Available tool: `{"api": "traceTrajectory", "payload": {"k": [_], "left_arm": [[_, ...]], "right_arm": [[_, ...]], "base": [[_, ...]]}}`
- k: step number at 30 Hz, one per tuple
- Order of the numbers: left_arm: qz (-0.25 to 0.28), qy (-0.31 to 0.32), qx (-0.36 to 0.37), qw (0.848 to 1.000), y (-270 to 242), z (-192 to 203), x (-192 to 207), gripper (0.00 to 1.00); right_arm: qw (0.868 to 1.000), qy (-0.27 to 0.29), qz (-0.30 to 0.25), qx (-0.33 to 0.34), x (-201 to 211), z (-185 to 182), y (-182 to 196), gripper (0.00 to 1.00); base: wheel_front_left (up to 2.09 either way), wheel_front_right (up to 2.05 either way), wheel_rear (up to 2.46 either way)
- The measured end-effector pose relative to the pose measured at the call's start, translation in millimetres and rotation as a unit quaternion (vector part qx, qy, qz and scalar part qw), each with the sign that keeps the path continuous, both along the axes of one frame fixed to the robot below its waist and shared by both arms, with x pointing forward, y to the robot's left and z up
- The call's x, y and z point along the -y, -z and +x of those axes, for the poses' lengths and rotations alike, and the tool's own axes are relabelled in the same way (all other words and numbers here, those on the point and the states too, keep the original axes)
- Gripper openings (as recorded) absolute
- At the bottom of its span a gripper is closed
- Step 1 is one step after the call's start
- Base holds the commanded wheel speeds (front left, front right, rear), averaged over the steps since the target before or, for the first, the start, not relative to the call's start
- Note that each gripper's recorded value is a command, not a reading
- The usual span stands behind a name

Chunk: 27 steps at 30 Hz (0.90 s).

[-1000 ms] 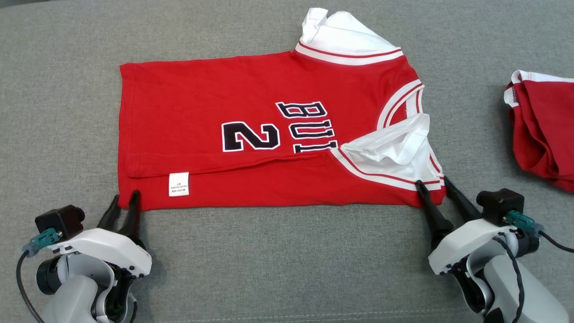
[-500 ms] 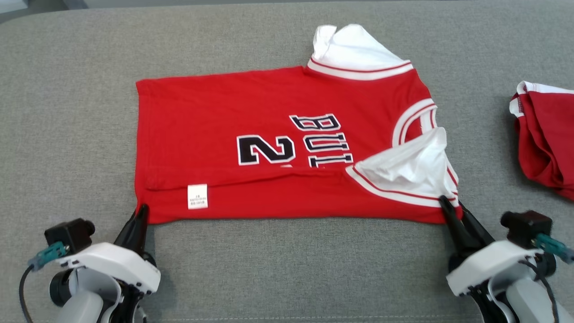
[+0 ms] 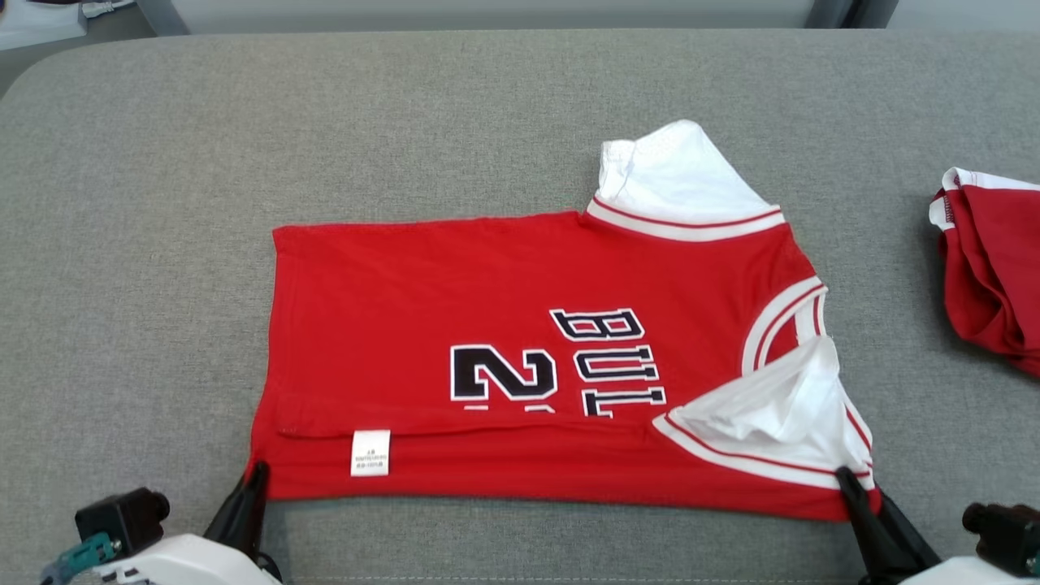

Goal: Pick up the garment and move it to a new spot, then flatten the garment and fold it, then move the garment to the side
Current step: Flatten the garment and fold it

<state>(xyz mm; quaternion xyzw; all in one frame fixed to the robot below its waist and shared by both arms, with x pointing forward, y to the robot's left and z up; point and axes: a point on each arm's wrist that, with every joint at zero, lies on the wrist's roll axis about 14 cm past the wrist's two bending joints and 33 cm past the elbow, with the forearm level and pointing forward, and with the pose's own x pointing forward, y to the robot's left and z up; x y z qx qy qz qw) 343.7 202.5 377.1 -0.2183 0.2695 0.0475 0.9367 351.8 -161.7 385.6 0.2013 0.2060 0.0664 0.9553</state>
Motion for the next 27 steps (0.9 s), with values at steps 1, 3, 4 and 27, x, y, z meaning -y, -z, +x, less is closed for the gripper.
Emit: {"api": "traceTrajectory", "payload": {"k": [1,3,4,27], "left_arm": [[-0.003,-0.004,-0.005,1.0,1,-4,0,0.0],[-0.011,-0.008,-0.015,1.0,3,-10,2,0.0],[-0.013,-0.009,-0.018,1.0,4,-12,3,0.0],[0.054,0.008,0.116,0.992,-62,47,-10,1.0]], "right_arm": [[1.0,0.003,0.002,-0.008,0,-5,2,0.0],[1.0,0.014,0.011,-0.015,-1,-10,3,0.0],[1.0,0.014,0.012,-0.019,-2,-12,4,0.0],[0.989,0.051,-0.058,0.128,42,57,-69,1.0]], "base": [[0.0,0.0,0.0],[0.0,0.0,0.0],[0.0,0.0,0.0],[0.0,0.0,0.0]]}}
